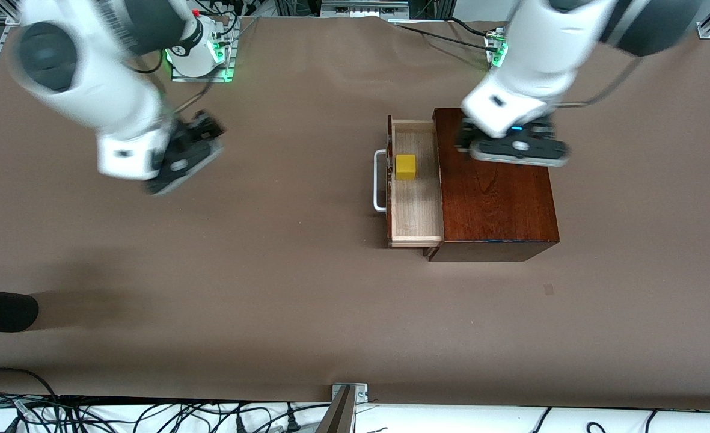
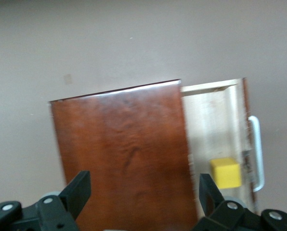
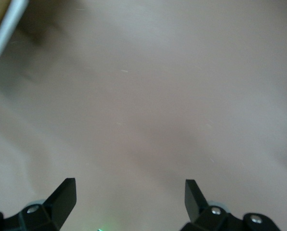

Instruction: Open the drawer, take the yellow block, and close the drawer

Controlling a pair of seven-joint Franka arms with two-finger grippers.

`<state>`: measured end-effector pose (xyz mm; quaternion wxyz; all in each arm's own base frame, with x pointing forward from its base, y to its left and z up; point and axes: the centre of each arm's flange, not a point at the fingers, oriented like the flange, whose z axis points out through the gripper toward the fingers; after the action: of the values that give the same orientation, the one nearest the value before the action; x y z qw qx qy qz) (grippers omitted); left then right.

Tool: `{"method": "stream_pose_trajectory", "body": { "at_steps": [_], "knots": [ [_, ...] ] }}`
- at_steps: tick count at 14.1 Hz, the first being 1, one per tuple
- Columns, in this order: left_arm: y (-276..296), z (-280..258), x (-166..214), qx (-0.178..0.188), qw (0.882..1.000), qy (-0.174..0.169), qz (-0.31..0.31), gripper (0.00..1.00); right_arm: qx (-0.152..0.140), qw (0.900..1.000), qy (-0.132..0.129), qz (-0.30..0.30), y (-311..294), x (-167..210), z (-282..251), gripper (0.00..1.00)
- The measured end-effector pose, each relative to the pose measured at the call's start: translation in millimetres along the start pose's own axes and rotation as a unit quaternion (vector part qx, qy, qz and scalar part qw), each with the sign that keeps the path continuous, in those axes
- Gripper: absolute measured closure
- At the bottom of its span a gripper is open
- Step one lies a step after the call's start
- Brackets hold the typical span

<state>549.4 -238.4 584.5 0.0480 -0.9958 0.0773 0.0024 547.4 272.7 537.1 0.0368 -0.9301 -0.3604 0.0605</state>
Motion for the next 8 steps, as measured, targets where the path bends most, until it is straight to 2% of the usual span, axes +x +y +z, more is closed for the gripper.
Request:
{"method": "stream_pose_trajectory", "body": {
  "at_steps": [4,6,8],
  "knots": [
    [-107,2,9,0.003,1.000,-0.007,0.022,0.00,-0.012,0.992,0.030,-0.122,-143,58,43,0.00],
    [-146,5,8,0.002,1.000,-0.013,0.008,0.00,-0.023,0.983,0.050,-0.177,-210,85,81,0.00],
    [-178,16,-1,-0.014,1.000,-0.026,-0.010,0.00,-0.053,0.969,0.063,-0.234,-267,109,114,0.00]
  ]
}}
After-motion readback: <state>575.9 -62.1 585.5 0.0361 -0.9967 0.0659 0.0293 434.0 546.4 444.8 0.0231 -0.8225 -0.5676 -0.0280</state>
